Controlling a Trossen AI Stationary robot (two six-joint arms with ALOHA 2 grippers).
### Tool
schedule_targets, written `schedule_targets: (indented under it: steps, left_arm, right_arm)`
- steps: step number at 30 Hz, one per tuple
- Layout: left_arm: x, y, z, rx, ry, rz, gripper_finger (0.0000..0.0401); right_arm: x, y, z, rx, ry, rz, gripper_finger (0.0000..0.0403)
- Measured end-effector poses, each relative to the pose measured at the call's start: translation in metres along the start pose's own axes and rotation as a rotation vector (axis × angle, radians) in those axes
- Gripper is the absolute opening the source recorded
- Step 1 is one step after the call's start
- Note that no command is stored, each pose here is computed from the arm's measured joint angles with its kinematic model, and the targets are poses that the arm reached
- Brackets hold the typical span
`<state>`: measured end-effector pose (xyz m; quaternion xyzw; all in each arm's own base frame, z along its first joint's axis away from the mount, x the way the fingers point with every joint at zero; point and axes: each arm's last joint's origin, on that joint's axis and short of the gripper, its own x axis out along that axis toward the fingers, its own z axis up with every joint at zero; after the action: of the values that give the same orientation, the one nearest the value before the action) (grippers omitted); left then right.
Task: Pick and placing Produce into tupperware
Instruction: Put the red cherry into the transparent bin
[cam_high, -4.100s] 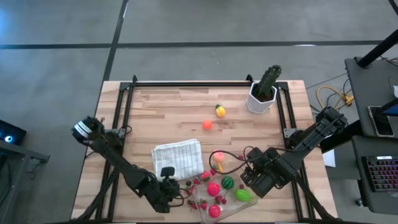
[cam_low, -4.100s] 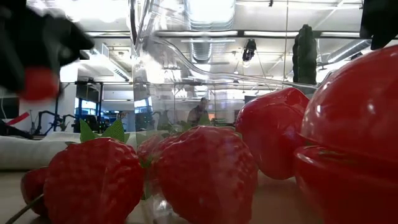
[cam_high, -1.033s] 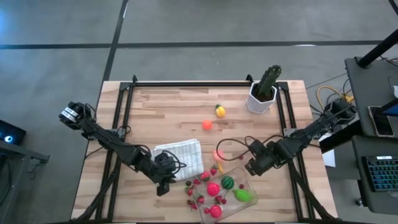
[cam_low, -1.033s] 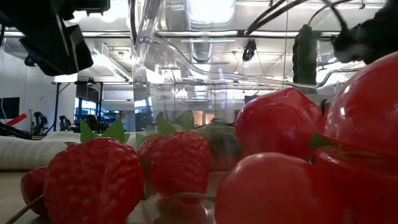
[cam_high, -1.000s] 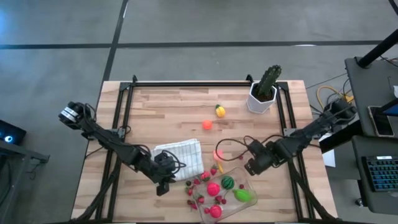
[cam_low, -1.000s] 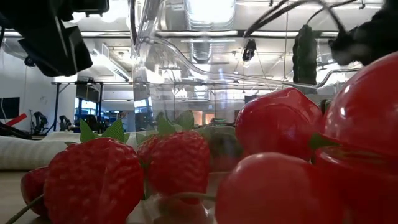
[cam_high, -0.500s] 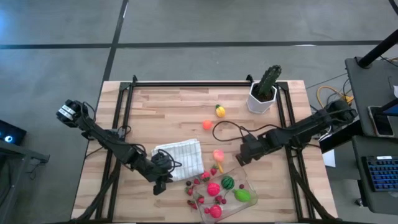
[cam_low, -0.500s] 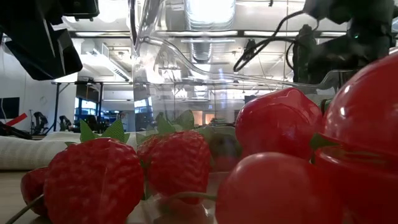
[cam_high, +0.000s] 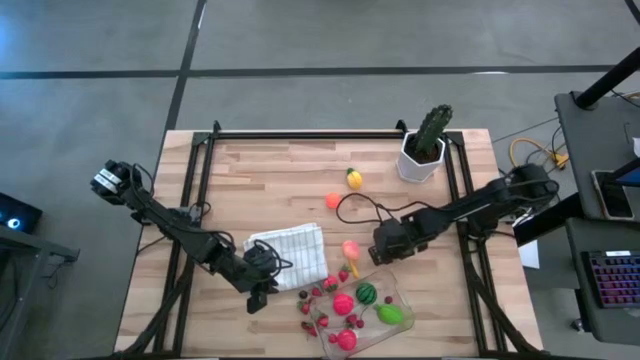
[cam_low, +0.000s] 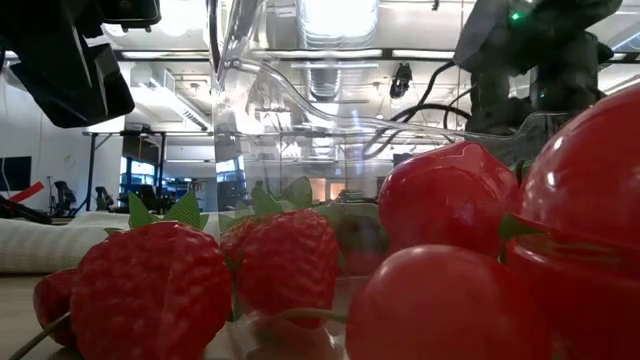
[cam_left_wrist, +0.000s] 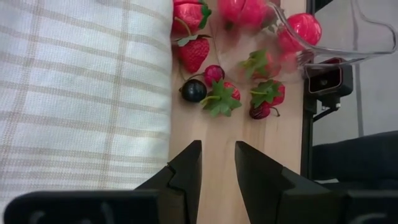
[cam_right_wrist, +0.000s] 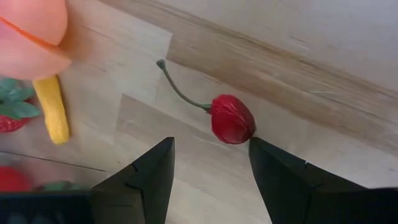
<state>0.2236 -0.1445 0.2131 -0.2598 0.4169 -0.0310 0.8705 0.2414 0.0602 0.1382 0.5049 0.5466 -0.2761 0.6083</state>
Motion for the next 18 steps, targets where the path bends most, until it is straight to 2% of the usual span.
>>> schedule_targets:
  steps: [18]
  left_arm:
    - [-0.0001,-0.0008,-0.0006,0.003,0.001,-0.004,0.0081]
  right_arm:
    - [-0.0031,0.0025,0.0006,-0.004,-0.018,-0.055,0.0198]
